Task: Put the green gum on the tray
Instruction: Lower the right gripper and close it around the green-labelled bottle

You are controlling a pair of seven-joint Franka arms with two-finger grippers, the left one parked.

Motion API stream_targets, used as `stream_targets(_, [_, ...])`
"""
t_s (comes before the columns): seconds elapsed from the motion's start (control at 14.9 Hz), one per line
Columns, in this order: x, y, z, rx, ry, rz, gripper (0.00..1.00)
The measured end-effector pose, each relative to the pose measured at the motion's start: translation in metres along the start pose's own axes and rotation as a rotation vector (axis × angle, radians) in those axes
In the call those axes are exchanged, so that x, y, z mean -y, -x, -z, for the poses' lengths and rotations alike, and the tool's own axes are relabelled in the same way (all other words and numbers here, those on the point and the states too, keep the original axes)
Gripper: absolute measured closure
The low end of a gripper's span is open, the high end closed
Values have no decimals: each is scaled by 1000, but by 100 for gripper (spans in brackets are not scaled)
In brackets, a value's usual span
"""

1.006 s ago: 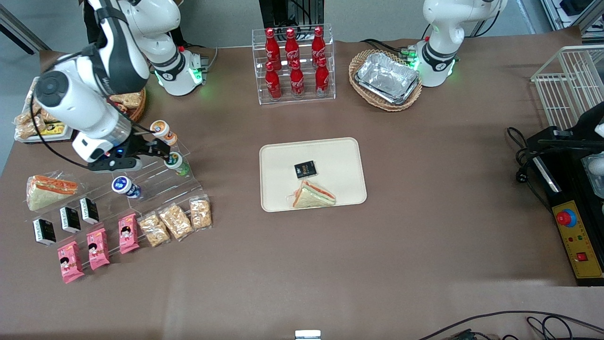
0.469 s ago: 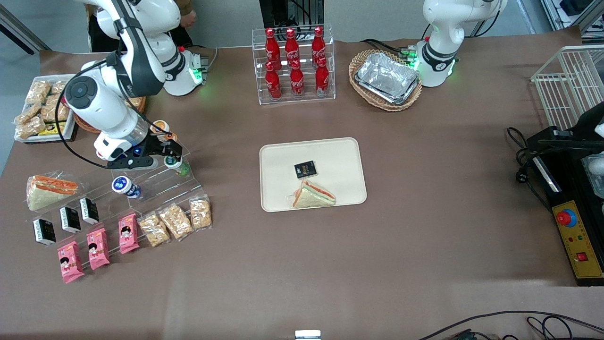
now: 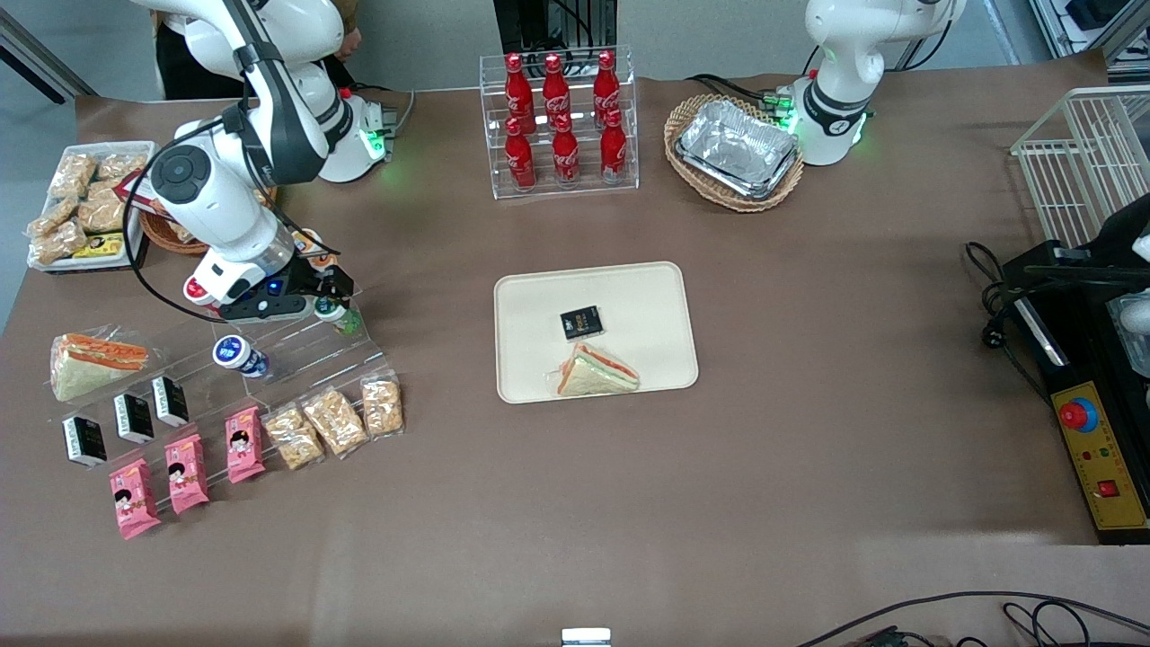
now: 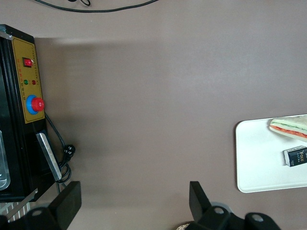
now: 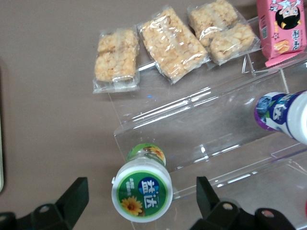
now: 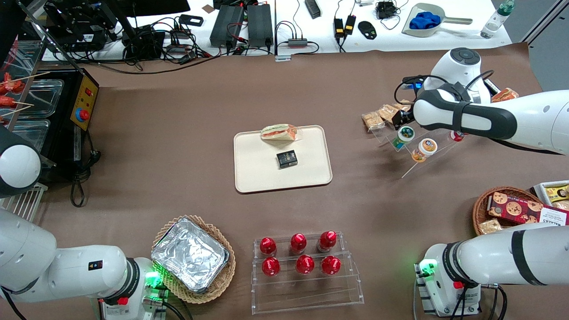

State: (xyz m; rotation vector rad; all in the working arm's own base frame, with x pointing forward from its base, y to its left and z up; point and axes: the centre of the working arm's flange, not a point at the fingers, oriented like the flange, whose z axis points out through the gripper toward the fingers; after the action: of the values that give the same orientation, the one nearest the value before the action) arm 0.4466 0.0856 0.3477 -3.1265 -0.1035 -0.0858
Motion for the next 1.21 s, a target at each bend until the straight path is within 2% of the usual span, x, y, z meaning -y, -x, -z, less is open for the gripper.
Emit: stream_targets(1.21, [0, -1, -34, -34, 12, 28, 0])
